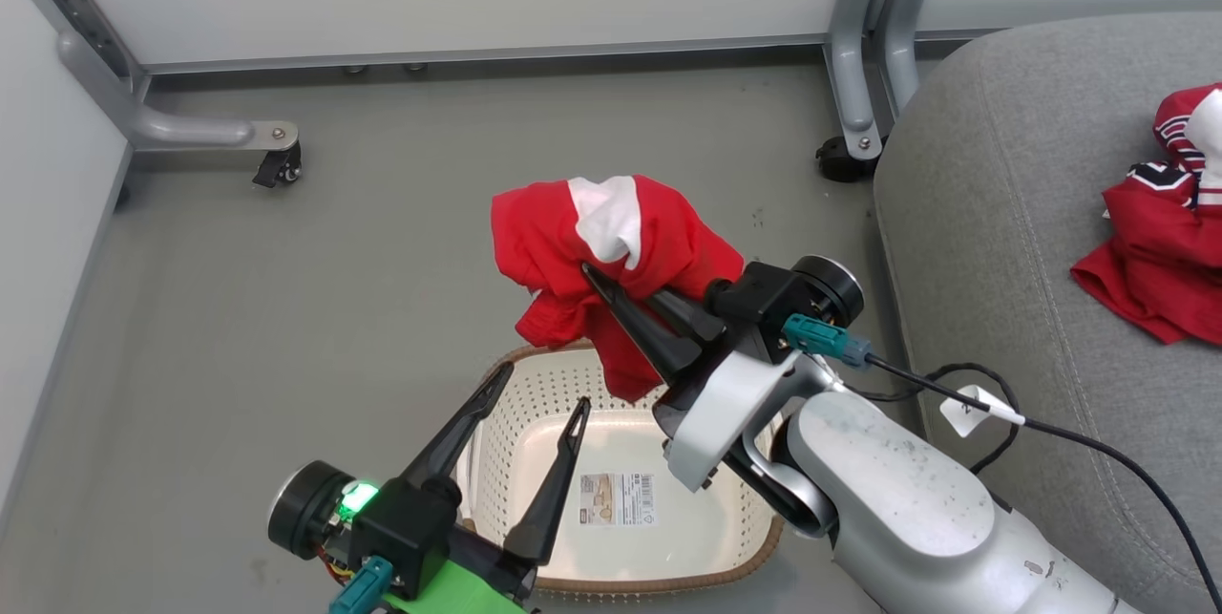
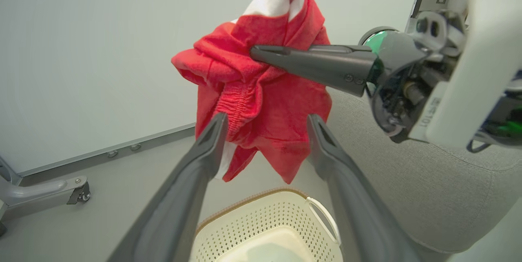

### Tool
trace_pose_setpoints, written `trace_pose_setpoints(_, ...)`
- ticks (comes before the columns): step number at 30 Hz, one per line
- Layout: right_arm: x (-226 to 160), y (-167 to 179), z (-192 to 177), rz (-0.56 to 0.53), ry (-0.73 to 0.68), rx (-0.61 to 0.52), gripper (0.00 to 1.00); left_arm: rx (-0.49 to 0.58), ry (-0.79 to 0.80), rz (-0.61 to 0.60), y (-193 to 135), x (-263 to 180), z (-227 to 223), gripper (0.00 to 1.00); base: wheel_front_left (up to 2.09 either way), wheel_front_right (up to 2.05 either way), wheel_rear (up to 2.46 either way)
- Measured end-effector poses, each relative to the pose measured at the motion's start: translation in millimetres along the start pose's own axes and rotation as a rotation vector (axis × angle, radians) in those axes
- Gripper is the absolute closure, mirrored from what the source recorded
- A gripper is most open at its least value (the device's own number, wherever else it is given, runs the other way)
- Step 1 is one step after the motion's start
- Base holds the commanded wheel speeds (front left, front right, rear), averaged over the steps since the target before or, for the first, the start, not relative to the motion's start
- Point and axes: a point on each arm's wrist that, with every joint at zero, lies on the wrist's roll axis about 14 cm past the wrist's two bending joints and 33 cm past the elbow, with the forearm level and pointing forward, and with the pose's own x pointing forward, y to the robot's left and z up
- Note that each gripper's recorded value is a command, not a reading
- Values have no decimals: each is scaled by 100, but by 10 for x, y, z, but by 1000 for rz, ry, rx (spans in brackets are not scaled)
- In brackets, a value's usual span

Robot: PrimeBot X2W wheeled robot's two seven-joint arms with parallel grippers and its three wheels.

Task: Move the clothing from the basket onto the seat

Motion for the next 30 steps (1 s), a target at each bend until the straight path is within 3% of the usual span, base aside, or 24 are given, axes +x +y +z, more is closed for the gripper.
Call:
trace_pose_setpoints(13,-239,-387,-42,-131,3,4,100,-10,36,-114,-206,240,-139,0,0,0,0)
trace_pose_setpoints(30,-1361,-1359,-177,-571,30,12,100,-36,74,-503,-1082,775,-306,0,0,0,0)
